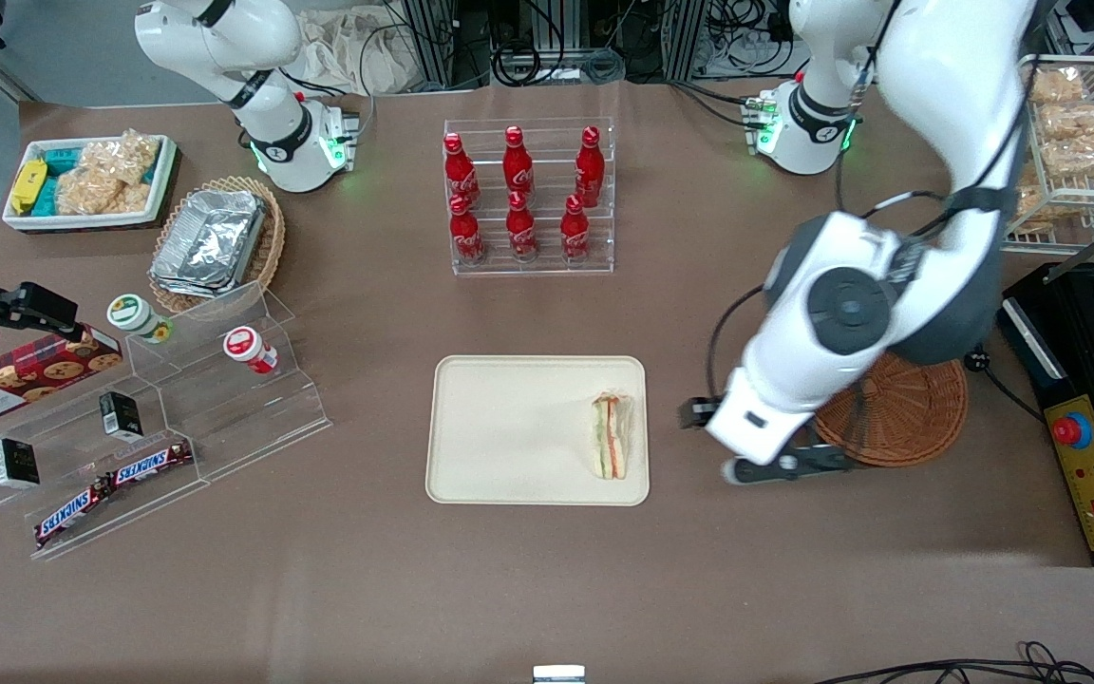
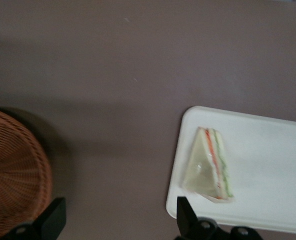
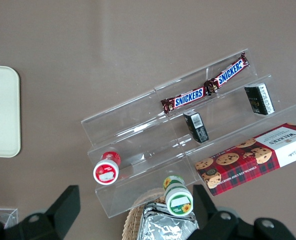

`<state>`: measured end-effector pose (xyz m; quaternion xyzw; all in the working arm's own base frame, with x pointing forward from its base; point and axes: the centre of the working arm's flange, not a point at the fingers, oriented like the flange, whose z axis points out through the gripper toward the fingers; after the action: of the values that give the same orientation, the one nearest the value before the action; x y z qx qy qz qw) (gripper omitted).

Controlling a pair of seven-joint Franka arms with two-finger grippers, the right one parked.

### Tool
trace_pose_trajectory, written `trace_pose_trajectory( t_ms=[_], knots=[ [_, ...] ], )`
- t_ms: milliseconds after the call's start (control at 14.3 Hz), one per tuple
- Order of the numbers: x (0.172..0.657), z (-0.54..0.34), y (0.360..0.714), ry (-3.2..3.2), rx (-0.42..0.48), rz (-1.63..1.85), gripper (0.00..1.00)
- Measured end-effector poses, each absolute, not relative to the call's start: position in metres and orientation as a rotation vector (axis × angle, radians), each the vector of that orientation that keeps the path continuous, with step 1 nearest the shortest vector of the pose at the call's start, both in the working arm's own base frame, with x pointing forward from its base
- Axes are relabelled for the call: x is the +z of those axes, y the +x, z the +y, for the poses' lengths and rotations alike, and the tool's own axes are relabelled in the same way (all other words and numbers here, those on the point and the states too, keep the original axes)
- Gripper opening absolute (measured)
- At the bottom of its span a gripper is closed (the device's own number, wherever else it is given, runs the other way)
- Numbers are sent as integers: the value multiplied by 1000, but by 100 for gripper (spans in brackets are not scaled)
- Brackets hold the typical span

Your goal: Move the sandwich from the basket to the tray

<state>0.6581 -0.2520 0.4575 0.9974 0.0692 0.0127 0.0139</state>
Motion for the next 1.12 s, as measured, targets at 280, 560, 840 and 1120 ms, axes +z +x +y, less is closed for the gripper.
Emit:
trace_pose_trajectory(
  t_ms=[280,560,840,1120],
  knots=[
    [512,-154,656,3150,-27,-35,99],
    [557,-83,646,3129,-15,-12,100],
    [566,-48,641,3137,-42,49,100],
    [577,-48,636,3141,-16,49,100]
  ],
)
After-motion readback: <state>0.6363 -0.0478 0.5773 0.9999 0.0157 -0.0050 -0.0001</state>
